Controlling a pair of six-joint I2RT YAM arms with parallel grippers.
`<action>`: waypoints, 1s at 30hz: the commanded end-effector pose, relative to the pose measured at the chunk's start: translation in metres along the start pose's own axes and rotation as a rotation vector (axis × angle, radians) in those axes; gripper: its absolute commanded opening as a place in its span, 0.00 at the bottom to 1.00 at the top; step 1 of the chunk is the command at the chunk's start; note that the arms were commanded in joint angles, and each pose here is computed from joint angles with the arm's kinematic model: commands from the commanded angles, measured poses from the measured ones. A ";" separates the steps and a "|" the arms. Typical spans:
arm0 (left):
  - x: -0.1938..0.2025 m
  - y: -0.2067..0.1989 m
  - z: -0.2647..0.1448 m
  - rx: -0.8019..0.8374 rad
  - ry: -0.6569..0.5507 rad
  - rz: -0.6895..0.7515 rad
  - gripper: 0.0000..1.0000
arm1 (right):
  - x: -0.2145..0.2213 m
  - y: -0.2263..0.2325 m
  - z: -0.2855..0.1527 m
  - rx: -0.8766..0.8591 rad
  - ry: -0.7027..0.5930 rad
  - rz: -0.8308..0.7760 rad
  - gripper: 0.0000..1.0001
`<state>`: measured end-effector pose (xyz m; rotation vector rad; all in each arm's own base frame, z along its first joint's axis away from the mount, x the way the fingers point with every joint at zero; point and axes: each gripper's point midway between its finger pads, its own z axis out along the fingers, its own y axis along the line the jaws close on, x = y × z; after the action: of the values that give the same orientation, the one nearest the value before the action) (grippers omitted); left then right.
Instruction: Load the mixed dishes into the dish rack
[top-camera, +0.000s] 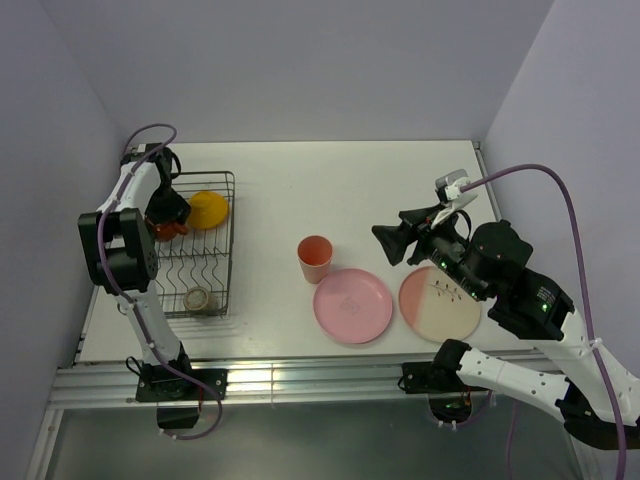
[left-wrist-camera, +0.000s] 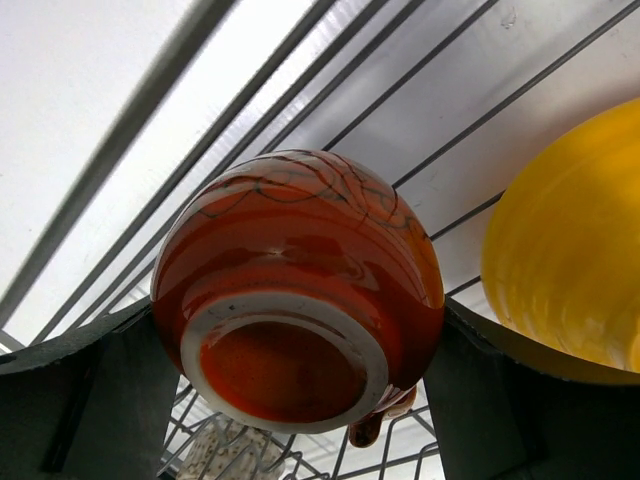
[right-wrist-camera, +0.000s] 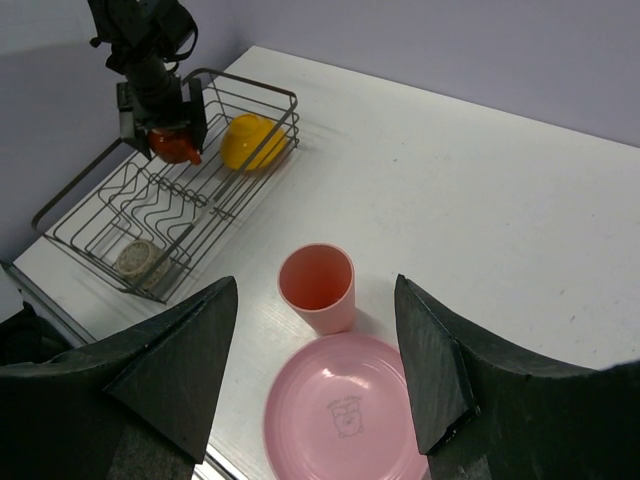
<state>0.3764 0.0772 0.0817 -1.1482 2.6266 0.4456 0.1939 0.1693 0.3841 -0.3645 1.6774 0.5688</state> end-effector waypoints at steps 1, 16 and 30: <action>-0.013 -0.011 -0.007 0.031 -0.055 0.008 0.00 | -0.014 0.000 -0.007 -0.003 -0.036 0.020 0.71; 0.007 -0.015 0.023 -0.008 0.024 0.037 0.11 | -0.005 0.001 -0.003 0.018 0.060 0.044 0.70; 0.016 -0.013 0.020 -0.003 0.071 0.053 0.49 | 0.021 0.018 0.028 0.018 0.263 0.064 0.69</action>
<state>0.3814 0.0703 0.0497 -1.1386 2.6877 0.4516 0.2041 0.1976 0.3485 -0.3967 1.9565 0.5392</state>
